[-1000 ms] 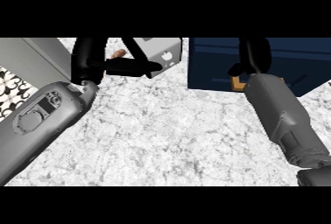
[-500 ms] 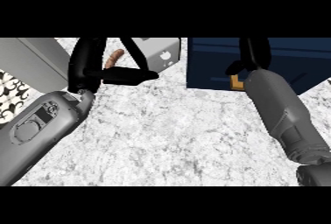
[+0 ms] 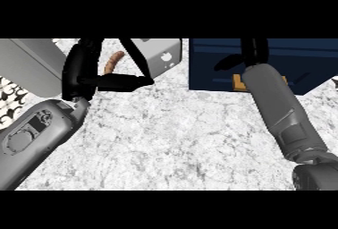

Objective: Pick up the can, place it into the drawer and close the drawer

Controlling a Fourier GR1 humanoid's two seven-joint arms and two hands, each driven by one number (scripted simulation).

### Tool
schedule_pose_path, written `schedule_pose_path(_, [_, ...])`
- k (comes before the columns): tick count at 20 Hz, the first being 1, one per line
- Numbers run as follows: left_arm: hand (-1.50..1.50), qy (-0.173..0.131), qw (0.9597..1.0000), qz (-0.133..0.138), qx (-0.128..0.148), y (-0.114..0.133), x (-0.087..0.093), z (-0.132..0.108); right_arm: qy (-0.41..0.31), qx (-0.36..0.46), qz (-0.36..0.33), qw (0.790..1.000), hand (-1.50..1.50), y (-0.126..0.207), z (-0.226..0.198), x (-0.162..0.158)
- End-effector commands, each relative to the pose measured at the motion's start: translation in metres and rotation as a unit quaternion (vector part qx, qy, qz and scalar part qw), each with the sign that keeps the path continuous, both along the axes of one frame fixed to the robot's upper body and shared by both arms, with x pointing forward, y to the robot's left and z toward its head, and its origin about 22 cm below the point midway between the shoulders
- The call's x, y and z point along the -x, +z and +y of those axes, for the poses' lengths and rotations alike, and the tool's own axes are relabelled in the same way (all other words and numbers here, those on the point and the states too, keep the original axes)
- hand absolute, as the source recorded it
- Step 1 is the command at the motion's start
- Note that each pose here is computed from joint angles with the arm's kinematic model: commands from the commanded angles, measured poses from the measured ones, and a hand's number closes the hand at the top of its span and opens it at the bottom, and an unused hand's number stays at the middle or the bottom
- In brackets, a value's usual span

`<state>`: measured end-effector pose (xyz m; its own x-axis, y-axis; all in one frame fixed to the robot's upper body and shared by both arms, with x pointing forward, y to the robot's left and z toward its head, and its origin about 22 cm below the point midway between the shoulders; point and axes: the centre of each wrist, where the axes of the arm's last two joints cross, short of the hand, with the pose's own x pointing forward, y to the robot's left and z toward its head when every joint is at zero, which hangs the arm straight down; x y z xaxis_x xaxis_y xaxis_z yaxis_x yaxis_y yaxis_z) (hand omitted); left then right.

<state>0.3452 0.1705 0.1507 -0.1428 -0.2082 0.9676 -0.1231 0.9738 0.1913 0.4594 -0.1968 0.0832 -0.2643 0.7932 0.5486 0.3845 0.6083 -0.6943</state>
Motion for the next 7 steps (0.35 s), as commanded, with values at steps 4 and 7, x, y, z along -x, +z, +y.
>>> schedule_pose_path(4, [-1.5,0.005,0.9999,0.008,0.006,-0.01,0.006,0.005,0.034,-0.2,-0.02,0.979,-1.5,0.025,0.028,-0.008])
schedule_pose_path(7, [-1.5,0.013,0.9999,0.005,0.003,-0.016,0.009,0.008,0.043,-0.205,-0.011,0.978,-1.5,0.024,0.034,-0.007])
